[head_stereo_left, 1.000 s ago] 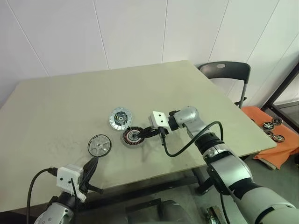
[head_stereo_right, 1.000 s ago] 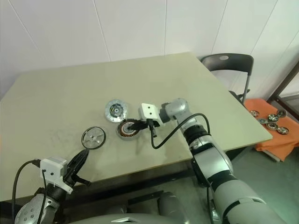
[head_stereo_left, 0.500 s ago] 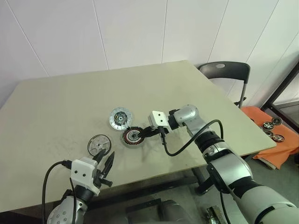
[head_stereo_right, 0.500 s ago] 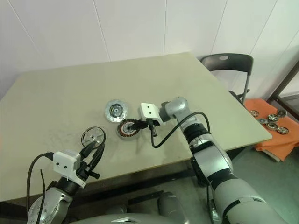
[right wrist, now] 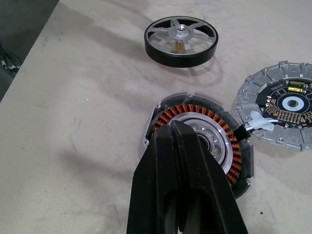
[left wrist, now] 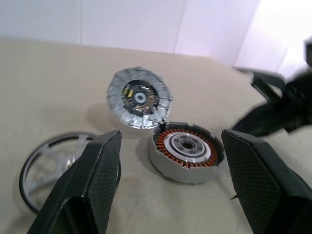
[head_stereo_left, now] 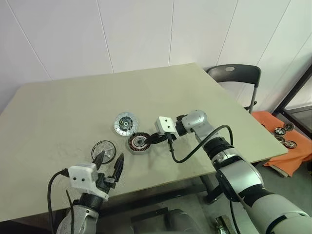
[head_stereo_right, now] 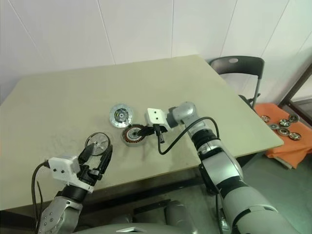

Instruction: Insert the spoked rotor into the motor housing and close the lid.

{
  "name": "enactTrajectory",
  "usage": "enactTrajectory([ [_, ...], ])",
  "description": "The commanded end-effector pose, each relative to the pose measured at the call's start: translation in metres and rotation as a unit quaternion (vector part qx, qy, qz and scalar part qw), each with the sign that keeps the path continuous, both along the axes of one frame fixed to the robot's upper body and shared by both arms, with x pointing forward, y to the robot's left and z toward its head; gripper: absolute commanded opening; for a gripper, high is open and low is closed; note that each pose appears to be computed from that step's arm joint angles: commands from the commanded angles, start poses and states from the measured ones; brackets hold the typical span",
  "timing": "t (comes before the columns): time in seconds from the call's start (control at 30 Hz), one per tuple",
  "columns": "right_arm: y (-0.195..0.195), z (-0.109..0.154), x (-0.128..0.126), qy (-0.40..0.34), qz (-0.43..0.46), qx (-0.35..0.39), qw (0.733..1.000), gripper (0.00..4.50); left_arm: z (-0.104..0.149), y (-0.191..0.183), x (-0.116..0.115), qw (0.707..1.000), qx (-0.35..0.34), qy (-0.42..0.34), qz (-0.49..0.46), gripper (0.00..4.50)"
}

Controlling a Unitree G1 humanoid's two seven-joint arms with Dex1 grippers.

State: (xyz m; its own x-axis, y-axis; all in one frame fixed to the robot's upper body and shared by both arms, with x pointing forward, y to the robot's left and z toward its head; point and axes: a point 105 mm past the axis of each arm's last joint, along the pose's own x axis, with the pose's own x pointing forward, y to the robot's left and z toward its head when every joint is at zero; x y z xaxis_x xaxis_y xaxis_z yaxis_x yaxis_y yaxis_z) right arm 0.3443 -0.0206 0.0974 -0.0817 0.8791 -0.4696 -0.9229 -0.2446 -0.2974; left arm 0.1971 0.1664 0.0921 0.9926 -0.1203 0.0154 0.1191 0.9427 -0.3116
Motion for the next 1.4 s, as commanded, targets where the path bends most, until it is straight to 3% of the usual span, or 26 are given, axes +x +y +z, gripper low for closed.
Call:
enactTrajectory([
  [0.03, 0.007, 0.016, 0.004, -0.03, 0.009, 0.008, 0.999, 0.0, -0.008, 0.014, -0.001, 0.997, -0.073, 0.011, 0.018, 3.49],
  [0.17, 0.007, 0.015, 0.004, -0.029, 0.007, 0.007, 1.0, 0.0, -0.029, 0.027, -0.003, 0.99, -0.132, 0.034, 0.042, 3.49],
  [0.33, 0.007, 0.014, 0.004, -0.03, 0.007, 0.006, 1.0, 0.0, -0.035, 0.052, -0.006, 0.983, -0.161, 0.028, 0.084, 3.49],
  [0.63, 0.005, 0.011, 0.005, -0.029, 0.002, 0.004, 1.0, 0.0, -0.031, 0.085, -0.009, 0.986, -0.119, 0.016, 0.112, 3.49],
  [0.93, 0.001, 0.009, 0.005, -0.027, -0.007, 0.004, 1.0, 0.0, -0.012, 0.083, -0.001, 0.995, -0.061, -0.003, 0.083, 3.49],
  [1.07, 0.001, 0.008, 0.005, -0.027, -0.012, 0.006, 1.0, 0.0, -0.021, 0.146, 0.056, 0.997, -0.034, 0.02, 0.074, 3.49],
  [1.2, 0.0, 0.007, 0.005, -0.025, -0.018, 0.01, 0.999, 0.0, -0.029, 0.151, 0.078, 0.996, -0.002, 0.051, 0.077, 3.49],
  [1.4, -0.002, 0.007, 0.006, -0.024, -0.023, 0.012, 0.999, 0.0, -0.024, 0.126, 0.1, 0.999, -0.02, 0.033, 0.02, 3.49],
])
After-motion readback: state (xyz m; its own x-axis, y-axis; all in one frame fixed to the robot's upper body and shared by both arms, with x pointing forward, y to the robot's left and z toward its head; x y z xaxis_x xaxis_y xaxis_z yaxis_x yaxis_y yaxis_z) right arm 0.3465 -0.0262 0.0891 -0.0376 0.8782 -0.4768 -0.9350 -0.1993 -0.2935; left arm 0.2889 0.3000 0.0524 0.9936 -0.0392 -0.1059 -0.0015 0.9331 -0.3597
